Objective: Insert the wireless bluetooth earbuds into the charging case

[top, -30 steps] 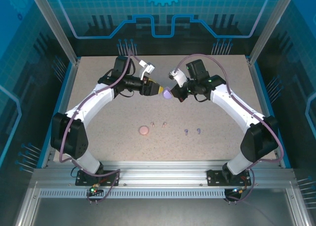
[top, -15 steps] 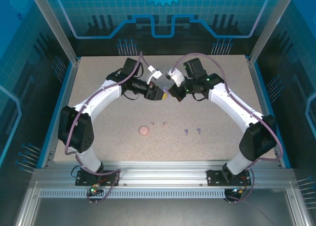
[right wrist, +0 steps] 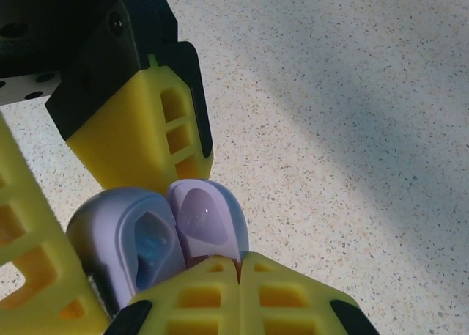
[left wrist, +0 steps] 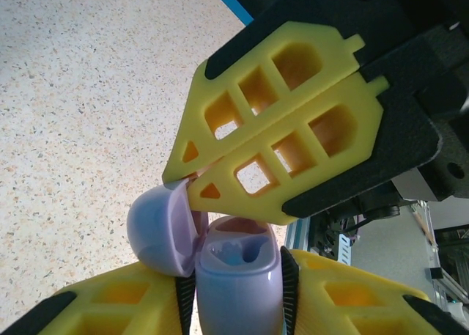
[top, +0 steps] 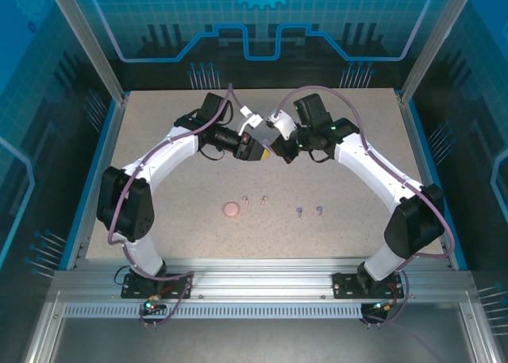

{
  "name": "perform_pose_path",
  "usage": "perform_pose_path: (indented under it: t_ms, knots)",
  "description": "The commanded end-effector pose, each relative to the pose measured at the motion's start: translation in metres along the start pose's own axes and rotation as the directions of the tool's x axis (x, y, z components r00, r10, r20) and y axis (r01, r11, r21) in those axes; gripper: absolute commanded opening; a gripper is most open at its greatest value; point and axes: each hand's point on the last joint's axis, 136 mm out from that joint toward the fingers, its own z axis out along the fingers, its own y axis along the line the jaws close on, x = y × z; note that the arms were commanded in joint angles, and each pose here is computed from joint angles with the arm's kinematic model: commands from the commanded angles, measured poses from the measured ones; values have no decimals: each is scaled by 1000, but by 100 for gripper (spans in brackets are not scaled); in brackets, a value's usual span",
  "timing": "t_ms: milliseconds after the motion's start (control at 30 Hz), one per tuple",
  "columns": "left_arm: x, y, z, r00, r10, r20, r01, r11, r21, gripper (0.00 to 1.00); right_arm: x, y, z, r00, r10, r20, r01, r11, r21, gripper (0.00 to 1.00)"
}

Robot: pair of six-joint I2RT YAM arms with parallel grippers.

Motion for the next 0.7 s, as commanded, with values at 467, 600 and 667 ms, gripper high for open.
perform_pose_path:
  t_ms: [467,600,667]
  knots:
    - [-8,-10,-2,998,43,43,-45,998,38,1,-16,-15,-7,999,30,25,-32,997,76,8]
    - [-9,-11,-7,995,60,82,-63,998,24,0,-24,-28,-25,992,105,69,-112,988,109,39]
    - [-11,-10,-11,991,69,117,-71,997,11,0,-27,-27,-38,985,136,102,-145,986,85,44]
